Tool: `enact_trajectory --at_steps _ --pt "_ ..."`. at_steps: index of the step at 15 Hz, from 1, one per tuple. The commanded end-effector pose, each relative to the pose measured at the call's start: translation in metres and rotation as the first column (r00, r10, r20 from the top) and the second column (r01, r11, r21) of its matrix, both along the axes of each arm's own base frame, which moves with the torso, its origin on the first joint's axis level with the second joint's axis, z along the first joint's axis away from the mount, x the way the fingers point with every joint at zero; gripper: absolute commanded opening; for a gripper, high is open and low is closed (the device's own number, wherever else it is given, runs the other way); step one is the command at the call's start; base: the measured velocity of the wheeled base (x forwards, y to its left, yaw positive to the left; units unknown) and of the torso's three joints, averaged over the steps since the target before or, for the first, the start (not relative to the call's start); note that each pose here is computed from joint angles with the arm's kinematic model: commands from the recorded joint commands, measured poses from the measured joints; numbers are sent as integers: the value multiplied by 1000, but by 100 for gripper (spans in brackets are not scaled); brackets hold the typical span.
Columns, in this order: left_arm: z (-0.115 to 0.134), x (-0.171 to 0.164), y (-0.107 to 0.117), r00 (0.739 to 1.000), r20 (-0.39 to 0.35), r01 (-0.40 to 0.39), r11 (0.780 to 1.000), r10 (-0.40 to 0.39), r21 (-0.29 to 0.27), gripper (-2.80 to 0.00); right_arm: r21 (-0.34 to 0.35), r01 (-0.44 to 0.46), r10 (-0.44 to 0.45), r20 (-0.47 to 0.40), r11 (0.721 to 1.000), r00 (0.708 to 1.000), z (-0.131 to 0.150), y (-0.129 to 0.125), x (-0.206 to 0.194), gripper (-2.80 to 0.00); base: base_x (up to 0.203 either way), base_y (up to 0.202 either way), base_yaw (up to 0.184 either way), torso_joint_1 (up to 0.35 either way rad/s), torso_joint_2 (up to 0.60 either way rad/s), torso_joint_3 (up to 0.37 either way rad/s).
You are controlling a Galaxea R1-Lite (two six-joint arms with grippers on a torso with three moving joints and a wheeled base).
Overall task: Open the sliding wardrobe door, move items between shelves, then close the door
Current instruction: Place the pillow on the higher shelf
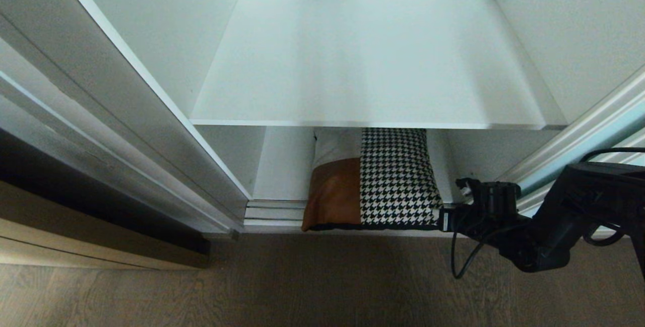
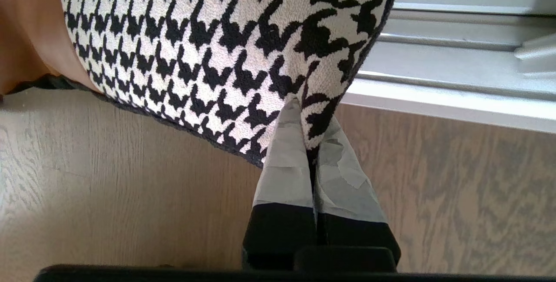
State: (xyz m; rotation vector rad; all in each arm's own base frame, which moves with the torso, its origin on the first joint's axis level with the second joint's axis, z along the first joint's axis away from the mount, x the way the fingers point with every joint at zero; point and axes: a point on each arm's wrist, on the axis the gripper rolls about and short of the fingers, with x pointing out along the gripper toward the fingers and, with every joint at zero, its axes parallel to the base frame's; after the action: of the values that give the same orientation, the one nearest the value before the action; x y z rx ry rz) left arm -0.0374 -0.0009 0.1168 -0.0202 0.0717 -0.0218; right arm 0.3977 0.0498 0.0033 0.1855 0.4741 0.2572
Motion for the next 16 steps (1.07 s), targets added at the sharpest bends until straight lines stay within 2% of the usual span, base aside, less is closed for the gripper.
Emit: enact_trajectory --at_steps 1,4,7,9,11,12,16 --pt "18 5 -1 990 -133 48 998 -55 -51 -280 3 0 0 15 1000 1000 1 -1 -1 -280 0 0 0 0 0 0" --pt "30 27 -4 917 -352 132 976 -186 -172 -280 5 1 -1 22 1000 1000 2 -1 0 -280 0 0 0 0 0 0" --pt "48 63 -6 827 -501 119 950 -255 -287 -280 3 2 -2 7 1000 1000 -5 -1 0 -280 0 0 0 0 0 0" --pt "50 97 -6 738 -609 93 937 -292 -338 -280 5 7 -7 4 1000 1000 -7 -3 1 -280 0 0 0 0 0 0" --pt "41 134 -8 645 -690 78 926 -329 -369 -280 6 14 -15 18 1000 1000 -6 -7 3 -280 0 0 0 0 0 0" --pt "32 154 -9 608 -716 79 923 -344 -376 -280 5 15 -15 19 1000 1000 -5 -7 3 -280 0 0 0 0 0 0" --pt "-7 215 -34 544 -745 170 921 -385 -352 -280 5 12 -12 32 1000 999 -4 -6 7 -280 0 0 0 0 0 0"
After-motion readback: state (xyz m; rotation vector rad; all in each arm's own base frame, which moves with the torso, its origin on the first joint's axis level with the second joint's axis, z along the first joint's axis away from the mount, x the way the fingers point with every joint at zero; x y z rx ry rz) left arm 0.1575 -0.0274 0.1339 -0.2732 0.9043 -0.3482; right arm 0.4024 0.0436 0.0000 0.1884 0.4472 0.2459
